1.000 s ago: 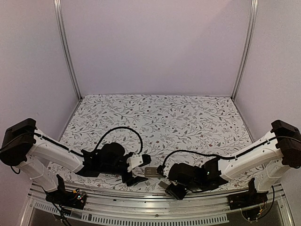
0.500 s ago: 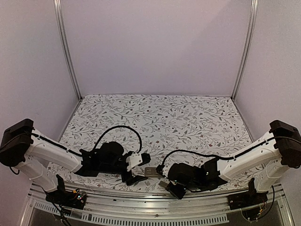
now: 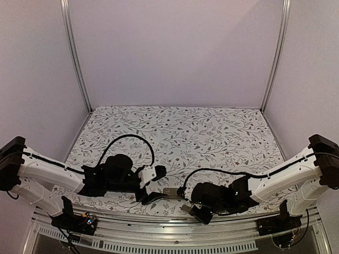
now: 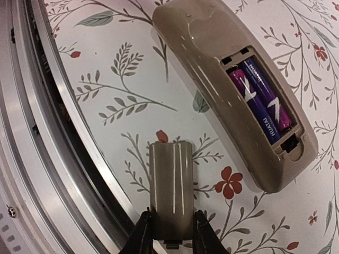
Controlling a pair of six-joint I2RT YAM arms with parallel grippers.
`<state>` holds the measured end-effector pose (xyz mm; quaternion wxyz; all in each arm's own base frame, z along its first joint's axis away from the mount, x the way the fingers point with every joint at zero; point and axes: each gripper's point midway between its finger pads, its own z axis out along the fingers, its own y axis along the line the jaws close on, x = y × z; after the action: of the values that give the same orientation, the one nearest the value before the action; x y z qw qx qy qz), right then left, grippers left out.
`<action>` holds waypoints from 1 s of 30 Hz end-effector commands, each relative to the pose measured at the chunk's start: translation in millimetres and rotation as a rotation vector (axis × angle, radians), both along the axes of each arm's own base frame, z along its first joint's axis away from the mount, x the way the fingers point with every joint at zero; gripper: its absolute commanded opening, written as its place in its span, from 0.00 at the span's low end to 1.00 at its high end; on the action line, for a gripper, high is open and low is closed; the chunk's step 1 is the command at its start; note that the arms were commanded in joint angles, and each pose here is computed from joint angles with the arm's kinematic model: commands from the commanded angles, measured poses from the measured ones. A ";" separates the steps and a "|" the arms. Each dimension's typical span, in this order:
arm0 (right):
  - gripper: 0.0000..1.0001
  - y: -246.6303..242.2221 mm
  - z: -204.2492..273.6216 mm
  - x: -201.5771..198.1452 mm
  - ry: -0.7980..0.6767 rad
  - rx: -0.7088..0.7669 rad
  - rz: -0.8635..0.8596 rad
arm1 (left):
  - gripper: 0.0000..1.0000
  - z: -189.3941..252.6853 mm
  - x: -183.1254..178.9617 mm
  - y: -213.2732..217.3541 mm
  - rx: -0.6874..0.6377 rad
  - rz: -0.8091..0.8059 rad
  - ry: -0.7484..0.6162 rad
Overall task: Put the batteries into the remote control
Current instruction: Pick up the battery cover from the corner of the board, then pass from the right arm to the left
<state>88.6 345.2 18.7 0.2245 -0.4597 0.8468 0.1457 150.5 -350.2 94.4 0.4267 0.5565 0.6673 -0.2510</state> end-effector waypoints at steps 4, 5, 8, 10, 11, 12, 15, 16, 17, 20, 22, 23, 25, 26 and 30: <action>0.17 20.1 74.3 7.6 -0.147 0.126 0.132 | 0.68 76.3 -5.9 -12.4 -0.235 0.025 0.173; 0.17 24.1 85.7 9.2 -0.172 0.146 0.152 | 0.68 88.9 -2.4 -10.0 -0.276 0.039 0.210; 0.17 34.9 124.8 17.1 -0.282 0.199 0.231 | 0.68 125.1 6.5 0.2 -0.403 0.057 0.313; 0.18 39.6 147.3 26.6 -0.348 0.222 0.264 | 0.73 139.5 5.2 3.9 -0.439 0.041 0.341; 0.18 41.1 157.8 33.5 -0.383 0.229 0.270 | 0.75 141.6 4.0 4.4 -0.437 0.037 0.355; 0.18 42.6 166.5 37.9 -0.411 0.236 0.276 | 0.78 143.2 2.5 4.1 -0.433 0.030 0.366; 0.18 45.9 188.8 53.3 -0.505 0.239 0.308 | 0.85 145.6 -2.0 1.9 -0.413 -0.001 0.402; 0.18 47.2 194.5 57.1 -0.522 0.244 0.313 | 0.86 146.0 -1.9 1.7 -0.411 -0.001 0.418; 0.18 48.6 199.9 59.8 -0.544 0.247 0.329 | 0.87 147.9 0.7 2.5 -0.419 0.008 0.433; 0.18 51.6 210.3 65.2 -0.585 0.258 0.354 | 0.82 149.0 9.4 8.7 -0.448 0.034 0.489; 0.18 53.2 215.1 66.9 -0.609 0.263 0.364 | 0.77 151.9 16.8 13.3 -0.479 0.049 0.529; 0.18 53.7 217.0 67.5 -0.620 0.264 0.368 | 0.74 152.0 20.2 15.0 -0.486 0.054 0.546; 0.18 54.7 218.4 68.2 -0.629 0.268 0.373 | 0.66 148.4 23.9 13.8 -0.479 0.059 0.579; 0.18 54.9 219.5 68.5 -0.631 0.272 0.375 | 0.63 145.2 23.7 12.1 -0.469 0.054 0.599; 0.18 56.5 218.8 68.6 -0.633 0.274 0.384 | 0.57 136.4 24.4 2.4 -0.438 0.030 0.675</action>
<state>154.5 397.2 219.4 0.4809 -0.5980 0.6254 0.1419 176.9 -339.0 232.5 0.3420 0.3297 0.7063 -0.5248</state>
